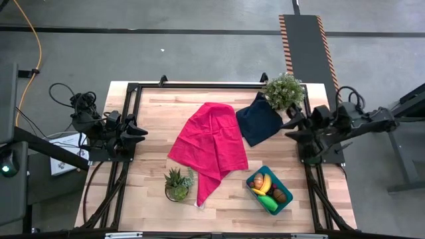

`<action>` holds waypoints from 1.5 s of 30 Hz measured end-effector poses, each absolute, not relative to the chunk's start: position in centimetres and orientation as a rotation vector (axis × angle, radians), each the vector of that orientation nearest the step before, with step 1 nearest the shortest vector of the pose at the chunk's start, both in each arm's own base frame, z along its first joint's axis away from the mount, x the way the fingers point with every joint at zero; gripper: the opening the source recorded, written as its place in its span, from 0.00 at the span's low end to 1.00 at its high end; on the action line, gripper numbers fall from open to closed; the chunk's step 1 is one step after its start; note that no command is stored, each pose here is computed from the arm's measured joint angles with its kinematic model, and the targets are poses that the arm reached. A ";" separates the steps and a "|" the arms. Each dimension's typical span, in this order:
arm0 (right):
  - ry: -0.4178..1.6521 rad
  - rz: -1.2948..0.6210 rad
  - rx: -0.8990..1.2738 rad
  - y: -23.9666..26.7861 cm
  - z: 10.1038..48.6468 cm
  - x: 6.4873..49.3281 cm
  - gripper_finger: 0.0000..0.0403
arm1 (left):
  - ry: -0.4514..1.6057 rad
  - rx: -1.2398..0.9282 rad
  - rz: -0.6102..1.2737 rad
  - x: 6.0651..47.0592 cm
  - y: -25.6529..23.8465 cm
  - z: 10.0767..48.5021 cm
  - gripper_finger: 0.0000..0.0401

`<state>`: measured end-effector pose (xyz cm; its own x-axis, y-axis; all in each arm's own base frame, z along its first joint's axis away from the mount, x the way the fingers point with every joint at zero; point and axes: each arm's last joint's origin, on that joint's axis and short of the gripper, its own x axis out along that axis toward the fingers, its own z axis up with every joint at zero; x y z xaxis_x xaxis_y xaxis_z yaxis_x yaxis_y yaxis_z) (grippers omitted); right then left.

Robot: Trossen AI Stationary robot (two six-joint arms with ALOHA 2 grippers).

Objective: Pick and placing Produce into tupperware
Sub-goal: Return to Home Position

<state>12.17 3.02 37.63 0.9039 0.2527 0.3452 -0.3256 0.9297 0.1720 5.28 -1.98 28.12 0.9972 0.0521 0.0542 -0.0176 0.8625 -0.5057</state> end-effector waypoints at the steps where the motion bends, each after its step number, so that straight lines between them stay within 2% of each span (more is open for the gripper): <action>1: -0.337 0.288 0.223 2.8 37.1 11.8 0.27 | -0.067 -0.529 0.037 5.3 -2.0 28.1 0.32; 9: -0.383 0.214 0.237 1.7 31.6 10.8 0.27 | -0.067 -0.529 0.036 5.3 -2.0 28.1 0.32; 15: -0.464 0.237 0.266 1.3 27.4 10.6 0.27 | -0.067 -0.529 0.036 5.3 -2.0 28.1 0.32; 24: -0.458 0.226 0.298 1.0 22.5 10.8 0.27 | -0.067 -0.529 0.036 5.3 -2.0 28.1 0.32; 35: -0.404 0.196 0.122 1.1 20.8 11.0 0.27 | -0.067 -0.529 0.036 5.3 -2.0 28.1 0.32; 45: -0.270 0.241 0.109 1.2 19.6 10.8 0.27 | -0.066 -0.529 0.036 5.3 -2.0 28.1 0.32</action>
